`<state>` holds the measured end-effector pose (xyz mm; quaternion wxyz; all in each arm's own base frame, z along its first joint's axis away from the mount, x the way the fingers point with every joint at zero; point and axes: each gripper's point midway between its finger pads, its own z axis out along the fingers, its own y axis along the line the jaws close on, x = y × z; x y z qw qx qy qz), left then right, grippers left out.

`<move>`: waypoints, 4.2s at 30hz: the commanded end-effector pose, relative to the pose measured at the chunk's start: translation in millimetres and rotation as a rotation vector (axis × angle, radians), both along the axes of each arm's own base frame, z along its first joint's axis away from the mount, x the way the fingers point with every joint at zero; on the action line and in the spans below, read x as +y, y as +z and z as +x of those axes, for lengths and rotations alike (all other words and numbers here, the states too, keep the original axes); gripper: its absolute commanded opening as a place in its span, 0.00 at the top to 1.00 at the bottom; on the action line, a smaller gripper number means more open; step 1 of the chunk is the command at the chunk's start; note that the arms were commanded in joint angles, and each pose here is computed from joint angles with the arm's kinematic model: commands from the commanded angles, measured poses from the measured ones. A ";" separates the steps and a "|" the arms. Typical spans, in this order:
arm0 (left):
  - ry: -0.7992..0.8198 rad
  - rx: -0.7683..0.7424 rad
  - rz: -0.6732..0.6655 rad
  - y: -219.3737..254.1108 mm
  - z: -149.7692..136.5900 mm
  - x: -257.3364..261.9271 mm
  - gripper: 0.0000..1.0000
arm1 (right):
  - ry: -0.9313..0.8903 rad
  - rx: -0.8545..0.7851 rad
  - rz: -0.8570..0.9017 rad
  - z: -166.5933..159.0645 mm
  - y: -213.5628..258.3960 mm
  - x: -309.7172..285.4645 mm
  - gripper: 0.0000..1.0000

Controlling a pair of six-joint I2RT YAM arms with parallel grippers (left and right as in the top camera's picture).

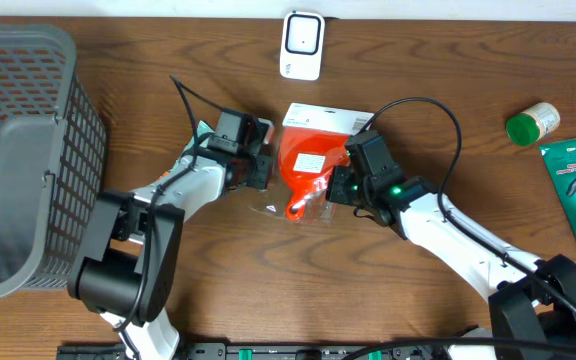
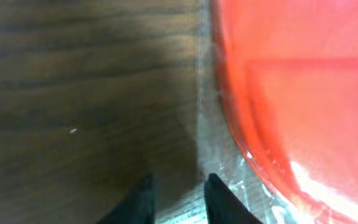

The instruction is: Scan the item barcode

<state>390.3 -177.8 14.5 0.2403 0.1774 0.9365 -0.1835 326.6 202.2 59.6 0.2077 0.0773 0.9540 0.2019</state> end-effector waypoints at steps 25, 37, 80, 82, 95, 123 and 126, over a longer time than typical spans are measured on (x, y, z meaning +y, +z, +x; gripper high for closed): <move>-0.167 0.303 -0.444 10.4 -61.1 -35.8 0.69 | -0.005 -0.021 -0.005 6.9 4.4 -9.6 0.99; -0.169 0.299 -0.445 11.1 -60.4 -36.2 0.93 | 0.009 -0.031 -0.009 7.7 5.1 -8.9 0.99; -0.083 0.324 -0.348 41.1 -77.1 -16.5 0.38 | 0.037 -0.064 0.012 11.1 22.4 -20.7 0.99; -0.081 0.348 -0.360 37.4 -80.3 -17.8 0.38 | 0.037 -0.064 0.012 11.0 22.4 -20.5 0.99; -0.139 0.464 -0.549 20.4 -87.2 -38.0 0.38 | 0.042 -0.061 0.019 10.2 22.6 -19.4 0.99; 0.135 0.485 -0.472 -28.3 -58.7 27.6 0.38 | 0.043 -0.059 0.020 9.8 22.5 -19.0 0.99; 0.133 0.507 -0.483 -31.5 -63.6 25.3 0.38 | 0.043 -0.060 0.021 10.0 22.6 -19.0 0.99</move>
